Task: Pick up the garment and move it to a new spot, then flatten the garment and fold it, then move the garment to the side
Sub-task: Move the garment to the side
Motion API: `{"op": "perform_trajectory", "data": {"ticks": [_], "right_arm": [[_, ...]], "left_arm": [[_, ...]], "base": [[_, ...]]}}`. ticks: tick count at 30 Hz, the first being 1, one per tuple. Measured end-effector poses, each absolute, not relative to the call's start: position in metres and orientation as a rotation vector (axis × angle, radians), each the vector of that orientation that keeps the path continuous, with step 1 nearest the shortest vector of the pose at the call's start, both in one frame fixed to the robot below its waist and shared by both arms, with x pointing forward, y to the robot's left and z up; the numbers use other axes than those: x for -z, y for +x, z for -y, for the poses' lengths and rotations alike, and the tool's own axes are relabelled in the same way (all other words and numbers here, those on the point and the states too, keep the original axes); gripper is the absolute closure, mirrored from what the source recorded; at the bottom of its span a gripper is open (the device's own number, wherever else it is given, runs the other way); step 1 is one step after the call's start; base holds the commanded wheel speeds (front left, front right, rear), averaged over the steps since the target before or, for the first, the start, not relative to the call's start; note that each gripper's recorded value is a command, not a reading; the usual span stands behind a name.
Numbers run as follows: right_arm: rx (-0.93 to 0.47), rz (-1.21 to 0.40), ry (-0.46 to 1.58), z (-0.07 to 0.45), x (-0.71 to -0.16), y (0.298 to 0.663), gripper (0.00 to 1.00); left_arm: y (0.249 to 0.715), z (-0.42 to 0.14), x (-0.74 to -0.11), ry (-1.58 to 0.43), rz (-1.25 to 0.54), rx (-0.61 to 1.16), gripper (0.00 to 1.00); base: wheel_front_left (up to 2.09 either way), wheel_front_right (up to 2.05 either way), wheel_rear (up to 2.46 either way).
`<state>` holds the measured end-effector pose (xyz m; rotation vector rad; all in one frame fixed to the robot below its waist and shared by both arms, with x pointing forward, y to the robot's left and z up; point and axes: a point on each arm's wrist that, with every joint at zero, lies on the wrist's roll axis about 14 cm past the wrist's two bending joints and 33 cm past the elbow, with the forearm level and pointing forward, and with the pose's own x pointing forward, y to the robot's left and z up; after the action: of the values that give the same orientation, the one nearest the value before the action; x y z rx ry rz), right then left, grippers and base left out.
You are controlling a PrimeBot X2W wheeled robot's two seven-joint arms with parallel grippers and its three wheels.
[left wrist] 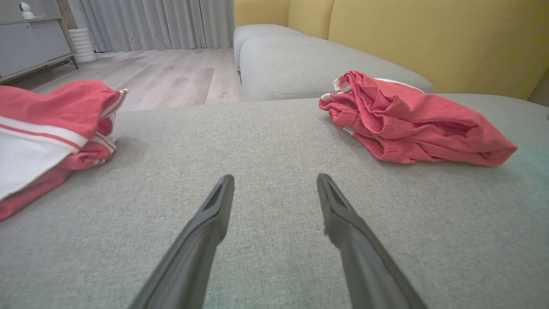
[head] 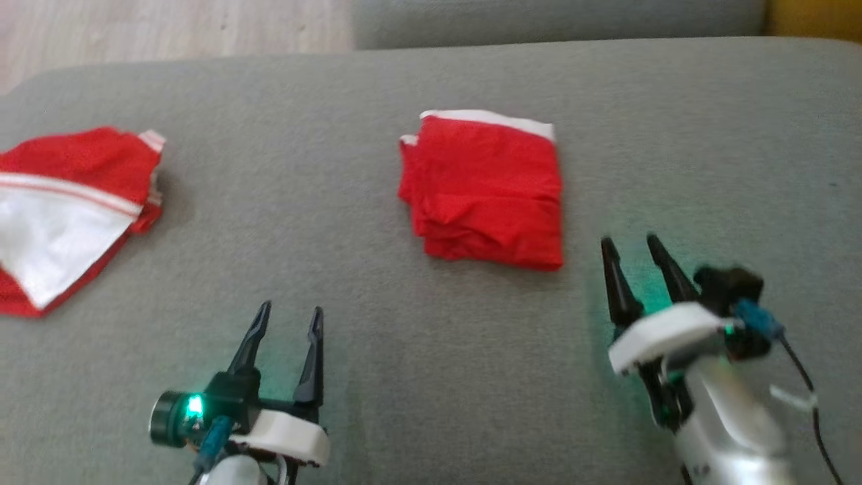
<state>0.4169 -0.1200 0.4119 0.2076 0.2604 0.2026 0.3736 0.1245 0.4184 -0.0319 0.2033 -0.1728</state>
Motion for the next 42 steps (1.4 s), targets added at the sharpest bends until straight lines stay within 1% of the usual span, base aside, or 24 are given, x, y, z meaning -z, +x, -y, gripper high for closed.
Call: {"op": "perform_trajectory", "data": {"ticks": [2,3,4,7,10,14,15,16,17,22,29,33,38,42], "right_arm": [[-0.232,-0.261,0.209,0.108,-0.414,0.431,0.00],[-0.259,-0.254,0.206,0.098,-0.419,0.449,0.00],[-0.272,-0.251,0.204,0.092,-0.421,0.457,0.00],[-0.304,-0.286,0.178,0.077,-0.416,0.475,0.00],[-0.324,-0.363,0.157,0.066,-0.397,0.478,0.00],[-0.333,-0.464,0.150,0.058,-0.368,0.472,0.00],[-0.331,-0.469,0.152,0.057,-0.366,0.474,0.16],[-0.328,-0.469,0.154,0.057,-0.367,0.478,0.69],[-0.328,-0.467,0.153,0.056,-0.368,0.482,1.00],[-0.289,-0.457,0.165,0.070,-0.372,0.483,1.00],[-0.190,-0.398,0.189,0.113,-0.389,0.472,1.00],[-0.125,-0.398,0.196,0.145,-0.387,0.444,1.00],[-0.015,-0.402,0.218,0.188,-0.384,0.404,1.00],[0.085,-0.382,0.245,0.220,-0.389,0.379,1.00]], "left_arm": [[0.374,-0.126,-0.418,-0.035,-0.204,0.170,0.00],[0.373,-0.131,-0.417,-0.037,-0.210,0.157,0.00],[0.372,-0.133,-0.415,-0.044,-0.217,0.149,0.00],[0.363,-0.137,-0.407,-0.054,-0.245,0.138,0.00],[0.356,-0.142,-0.403,-0.052,-0.263,0.120,0.00],[0.350,-0.153,-0.398,-0.055,-0.281,0.079,0.00],[0.349,-0.154,-0.397,-0.055,-0.286,0.074,0.00],[0.349,-0.155,-0.396,-0.055,-0.290,0.072,0.00],[0.349,-0.155,-0.395,-0.055,-0.293,0.072,0.00],[0.353,-0.147,-0.393,-0.055,-0.296,0.100,0.00],[0.369,-0.115,-0.397,-0.057,-0.274,0.208,0.00],[0.380,-0.079,-0.401,-0.067,-0.259,0.321,0.00],[0.400,-0.018,-0.415,-0.069,-0.206,0.504,0.00],[0.402,0.034,-0.422,-0.082,-0.183,0.654,0.00]], "base": [[0.00,0.00,0.00],[0.00,0.00,0.00],[0.00,0.00,0.00],[0.00,0.00,0.00],[0.00,0.00,0.00],[0.00,0.00,0.00],[0.00,0.00,0.00],[0.00,0.00,0.00],[0.00,0.00,0.00],[0.00,0.00,0.00],[0.00,0.00,0.00],[0.00,0.00,0.00],[0.00,0.00,0.00],[0.00,0.00,0.00]]}}
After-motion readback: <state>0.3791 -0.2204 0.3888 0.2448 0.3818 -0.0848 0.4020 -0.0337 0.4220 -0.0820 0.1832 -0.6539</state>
